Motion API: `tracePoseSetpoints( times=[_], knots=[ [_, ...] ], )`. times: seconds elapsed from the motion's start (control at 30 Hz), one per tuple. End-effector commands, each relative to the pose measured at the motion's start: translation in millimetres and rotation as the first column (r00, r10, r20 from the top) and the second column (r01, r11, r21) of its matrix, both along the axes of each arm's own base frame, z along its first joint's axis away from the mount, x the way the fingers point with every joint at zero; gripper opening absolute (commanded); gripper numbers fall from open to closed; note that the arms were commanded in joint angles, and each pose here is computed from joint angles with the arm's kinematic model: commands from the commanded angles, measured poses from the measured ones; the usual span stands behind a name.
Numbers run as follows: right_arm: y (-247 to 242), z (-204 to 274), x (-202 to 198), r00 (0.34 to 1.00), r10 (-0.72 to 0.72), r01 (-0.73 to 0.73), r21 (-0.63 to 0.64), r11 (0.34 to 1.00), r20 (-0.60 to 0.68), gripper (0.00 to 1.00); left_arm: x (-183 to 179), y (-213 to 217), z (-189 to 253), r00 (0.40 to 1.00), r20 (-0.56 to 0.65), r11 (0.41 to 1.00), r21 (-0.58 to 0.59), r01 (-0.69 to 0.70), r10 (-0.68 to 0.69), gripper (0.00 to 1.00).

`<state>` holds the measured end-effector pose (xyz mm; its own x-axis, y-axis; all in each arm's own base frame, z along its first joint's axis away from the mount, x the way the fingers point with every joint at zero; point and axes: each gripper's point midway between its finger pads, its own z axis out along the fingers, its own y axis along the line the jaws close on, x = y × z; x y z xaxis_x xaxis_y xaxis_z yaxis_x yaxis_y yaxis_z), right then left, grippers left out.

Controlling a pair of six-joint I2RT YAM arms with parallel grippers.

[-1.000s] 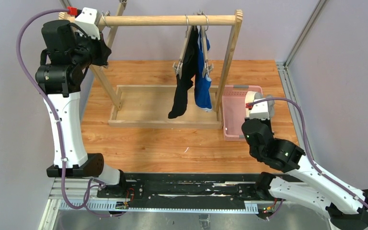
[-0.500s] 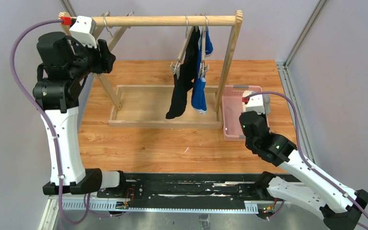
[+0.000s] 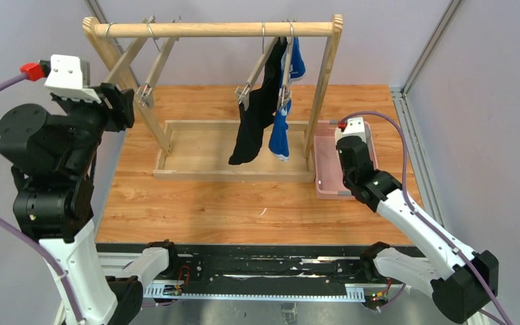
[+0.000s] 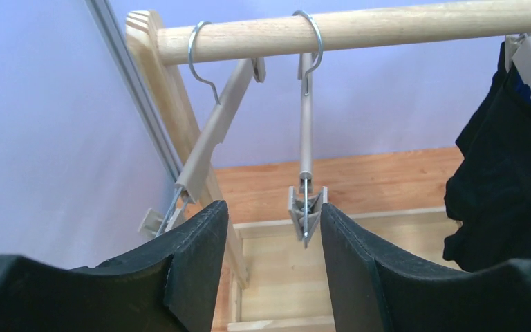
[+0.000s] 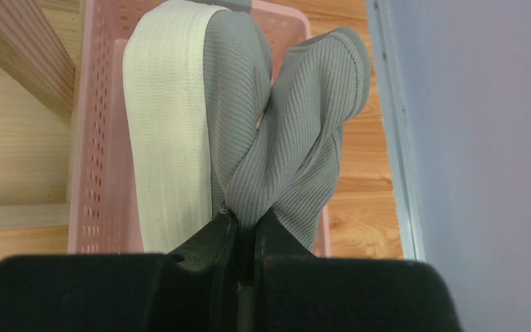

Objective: Remove the underwear clipped to the hanger

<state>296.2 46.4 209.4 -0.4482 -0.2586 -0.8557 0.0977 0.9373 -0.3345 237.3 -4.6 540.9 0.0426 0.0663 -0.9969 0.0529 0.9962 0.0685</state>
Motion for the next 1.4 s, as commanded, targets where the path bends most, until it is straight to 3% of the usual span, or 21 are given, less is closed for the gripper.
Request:
tracePoseSetpoints(
  times=[0.0, 0.1, 0.13, 0.23, 0.43, 0.57, 0.73, 1.0, 1.37],
  knots=[
    [13, -1, 23, 0.999, 0.053, -0.052, 0.068, 0.996, -0.001, 0.06, -6, 5, 6, 0.999, 0.035, 1.0, -0.004, -0.026, 0.026, 0.61],
    [15, -6, 28, 0.998, 0.05, -0.048, 0.063, 0.997, -0.03, 0.46, -9, -8, 8, 0.998, 0.043, 0.999, -0.017, 0.041, -0.04, 0.62],
    [16, -7, 29, 0.998, 0.048, -0.046, 0.065, 0.997, -0.033, 0.54, -9, -14, 10, 0.996, 0.046, 0.997, -0.025, 0.073, -0.072, 0.62],
    [16, -8, 28, 0.998, 0.047, -0.044, 0.078, 0.996, -0.031, 0.65, -4, -32, 14, 0.983, 0.061, 0.983, -0.048, 0.178, -0.175, 0.62],
    [16, -3, 18, 0.998, 0.068, -0.067, 0.11, 0.992, -0.01, 0.66, 20, -76, 28, 0.907, 0.08, 0.898, -0.13, 0.421, -0.414, 0.58],
    [18, 2, 11, 0.996, 0.09, -0.091, 0.142, 0.986, 0.011, 0.66, 40, -93, 40, 0.902, 0.092, 0.895, -0.117, 0.431, -0.422, 0.57],
    [21, 12, 4, 0.992, 0.118, -0.123, 0.177, 0.976, 0.041, 0.66, 63, -139, 47, 0.854, 0.087, 0.847, -0.113, 0.52, -0.513, 0.57],
    [30, 14, -7, 0.982, 0.181, -0.189, 0.224, 0.956, 0.059, 0.65, 100, -202, 18, 0.805, -0.006, 0.803, -0.071, 0.592, -0.593, 0.57],
    [35, 9, -11, 0.975, 0.213, -0.221, 0.247, 0.943, 0.058, 0.65, 105, -236, -4, 0.768, -0.061, 0.77, -0.048, 0.636, -0.638, 0.54]
  ],
)
